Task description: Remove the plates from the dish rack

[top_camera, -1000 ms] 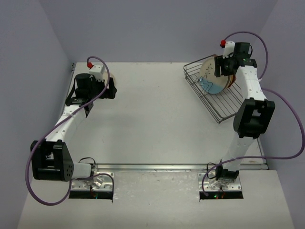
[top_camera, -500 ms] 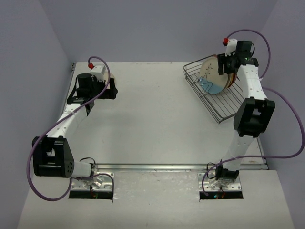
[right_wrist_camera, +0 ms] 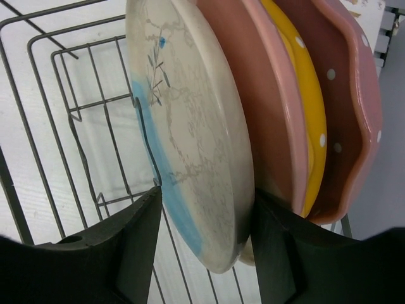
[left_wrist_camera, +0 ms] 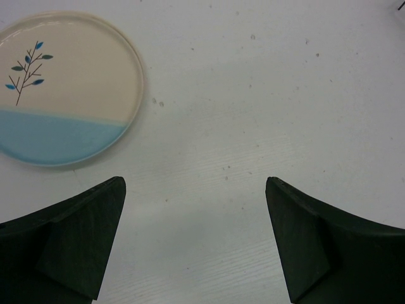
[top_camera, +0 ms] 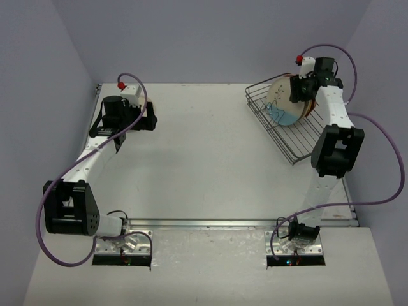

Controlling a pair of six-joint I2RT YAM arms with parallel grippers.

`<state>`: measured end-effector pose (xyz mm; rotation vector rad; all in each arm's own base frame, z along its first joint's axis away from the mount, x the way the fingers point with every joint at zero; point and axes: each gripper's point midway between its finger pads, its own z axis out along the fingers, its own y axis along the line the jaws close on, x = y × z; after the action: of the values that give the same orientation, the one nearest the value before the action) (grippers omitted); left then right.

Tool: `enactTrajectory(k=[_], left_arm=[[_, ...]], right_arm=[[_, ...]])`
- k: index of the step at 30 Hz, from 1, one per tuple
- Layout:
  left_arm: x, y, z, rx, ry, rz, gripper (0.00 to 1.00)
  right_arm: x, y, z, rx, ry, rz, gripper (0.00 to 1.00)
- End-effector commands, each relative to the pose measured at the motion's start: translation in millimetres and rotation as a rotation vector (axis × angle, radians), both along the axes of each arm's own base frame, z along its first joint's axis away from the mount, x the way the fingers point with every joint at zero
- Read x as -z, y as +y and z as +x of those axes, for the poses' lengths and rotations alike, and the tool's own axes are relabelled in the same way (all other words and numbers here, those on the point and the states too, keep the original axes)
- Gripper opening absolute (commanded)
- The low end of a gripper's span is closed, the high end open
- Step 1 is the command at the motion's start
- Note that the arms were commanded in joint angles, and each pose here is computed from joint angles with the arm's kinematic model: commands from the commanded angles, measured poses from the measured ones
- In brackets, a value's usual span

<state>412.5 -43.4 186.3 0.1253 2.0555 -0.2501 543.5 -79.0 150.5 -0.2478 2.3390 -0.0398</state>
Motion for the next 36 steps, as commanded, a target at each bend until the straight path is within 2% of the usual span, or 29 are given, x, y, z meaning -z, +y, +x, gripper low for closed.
enactTrajectory(k=[1,5,10,16,21,23,25,28,33,36], left_arm=[[-24,-7,10,0.03,-0.057,-0.011,0.9],[-27,-9,8,0.041,-0.064,-0.009,0.9],[-27,-10,5,0.054,-0.061,-0.006,0.9],[-29,-10,5,0.054,-0.066,-0.004,0.9],[-33,-10,8,0.055,-0.069,-0.008,0.91],[-38,-9,9,0.053,-0.079,-0.002,0.92],[-42,-9,10,0.05,-0.083,0.001,0.99],[-52,-8,12,0.045,-0.102,-0.005,1.0],[-73,-10,14,0.038,-0.141,-0.043,1.0],[-93,-26,9,0.115,-0.174,-0.108,1.0]], right_arm=[[-8,33,0,-0.154,-0.033,0.129,0.49],[-15,54,-9,-0.236,-0.04,0.21,0.38],[-11,54,-6,-0.233,-0.005,0.219,0.31],[-19,50,-11,-0.23,-0.015,0.186,0.01],[-51,46,-9,-0.221,-0.084,0.15,0.0],[-74,45,-8,-0.226,-0.135,0.127,0.0],[-102,45,-7,-0.239,-0.193,0.105,0.0],[-141,47,-10,-0.258,-0.275,0.078,0.0],[-202,58,-27,-0.304,-0.403,0.068,0.0],[-230,72,-42,-0.344,-0.461,0.113,0.0]])
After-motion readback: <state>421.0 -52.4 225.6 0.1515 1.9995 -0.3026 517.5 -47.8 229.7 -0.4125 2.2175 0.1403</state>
